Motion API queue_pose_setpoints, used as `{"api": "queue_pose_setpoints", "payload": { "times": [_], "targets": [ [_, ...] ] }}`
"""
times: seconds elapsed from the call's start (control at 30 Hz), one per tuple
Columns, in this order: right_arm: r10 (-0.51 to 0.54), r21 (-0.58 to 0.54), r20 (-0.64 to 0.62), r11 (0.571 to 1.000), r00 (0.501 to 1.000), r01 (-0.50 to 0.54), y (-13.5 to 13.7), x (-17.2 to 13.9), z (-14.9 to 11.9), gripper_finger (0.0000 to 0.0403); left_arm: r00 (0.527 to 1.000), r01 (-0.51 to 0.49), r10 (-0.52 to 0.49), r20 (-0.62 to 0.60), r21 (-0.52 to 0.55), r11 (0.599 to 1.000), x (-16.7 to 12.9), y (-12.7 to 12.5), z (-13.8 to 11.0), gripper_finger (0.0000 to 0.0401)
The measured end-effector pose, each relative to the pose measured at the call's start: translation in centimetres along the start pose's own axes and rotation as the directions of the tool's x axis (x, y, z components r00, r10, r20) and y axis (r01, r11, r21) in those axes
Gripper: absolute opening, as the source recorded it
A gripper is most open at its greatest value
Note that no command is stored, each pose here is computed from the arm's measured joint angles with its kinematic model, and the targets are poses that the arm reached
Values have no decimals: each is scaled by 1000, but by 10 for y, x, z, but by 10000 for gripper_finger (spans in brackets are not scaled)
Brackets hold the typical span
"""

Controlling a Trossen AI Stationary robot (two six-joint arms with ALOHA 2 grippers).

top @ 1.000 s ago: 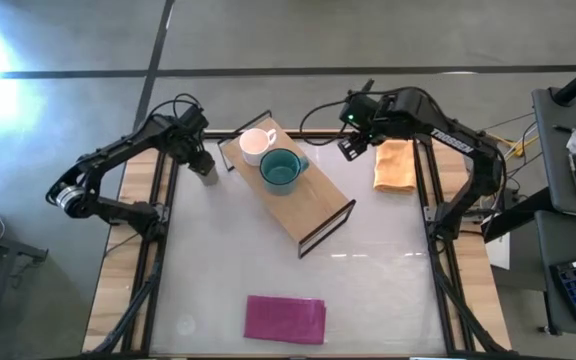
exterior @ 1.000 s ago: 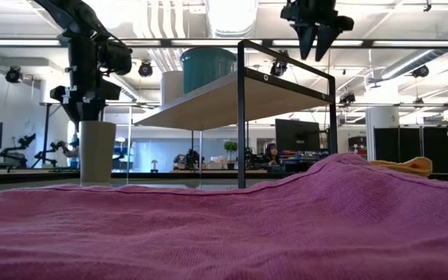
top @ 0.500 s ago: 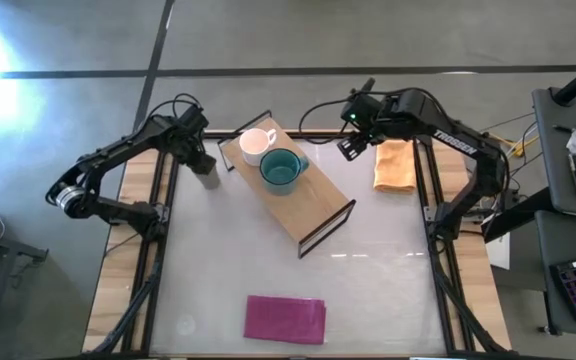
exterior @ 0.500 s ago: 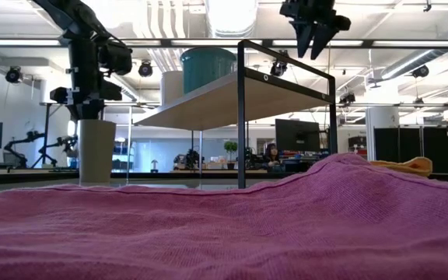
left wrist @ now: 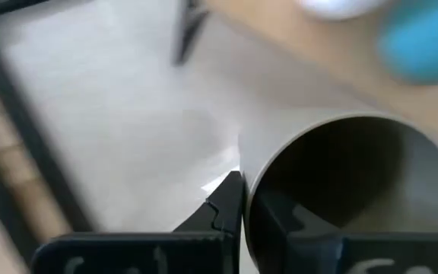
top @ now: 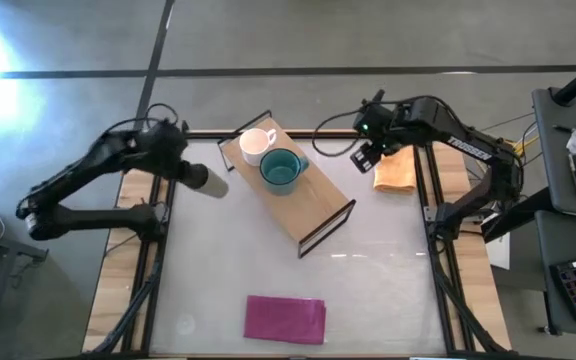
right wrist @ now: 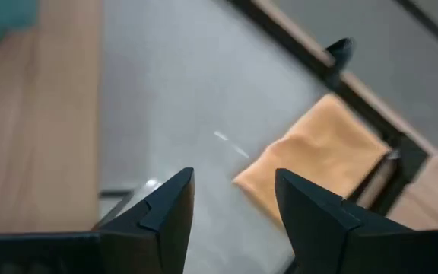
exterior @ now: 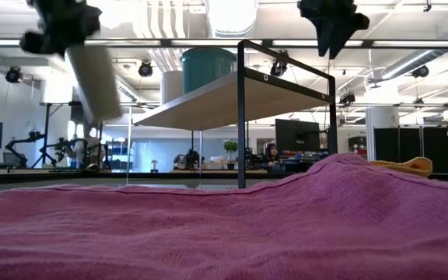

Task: Stack small to large cups/mugs on shelf
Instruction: Put the gray cup on the shelf

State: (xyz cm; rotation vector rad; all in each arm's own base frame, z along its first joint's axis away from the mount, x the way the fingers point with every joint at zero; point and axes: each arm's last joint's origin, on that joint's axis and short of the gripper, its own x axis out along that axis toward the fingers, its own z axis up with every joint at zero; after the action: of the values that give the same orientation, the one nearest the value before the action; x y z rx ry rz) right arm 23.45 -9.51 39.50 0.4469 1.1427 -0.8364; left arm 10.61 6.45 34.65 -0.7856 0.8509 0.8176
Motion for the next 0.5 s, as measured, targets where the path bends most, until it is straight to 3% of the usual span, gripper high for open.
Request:
{"api": "queue_pose_setpoints", "payload": {
  "times": [0.13,0.27,0.37,0.5],
  "targets": [
    [-5,8,-59,1000,998,6,-3,12,-13,169,993,121,-121,6,13,993,-21,-24,-8,0],
    [-10,24,-105,1000,994,12,-7,21,-27,157,981,190,-185,-55,113,975,-27,-63,-10,0],
    [57,32,-118,998,991,-54,-4,27,-35,147,971,238,-228,-69,214,947,-34,-104,-6,0],
    [218,56,-32,975,976,-216,2,26,-40,129,970,239,-235,-55,356,904,-37,-154,9,0]
  ]
}}
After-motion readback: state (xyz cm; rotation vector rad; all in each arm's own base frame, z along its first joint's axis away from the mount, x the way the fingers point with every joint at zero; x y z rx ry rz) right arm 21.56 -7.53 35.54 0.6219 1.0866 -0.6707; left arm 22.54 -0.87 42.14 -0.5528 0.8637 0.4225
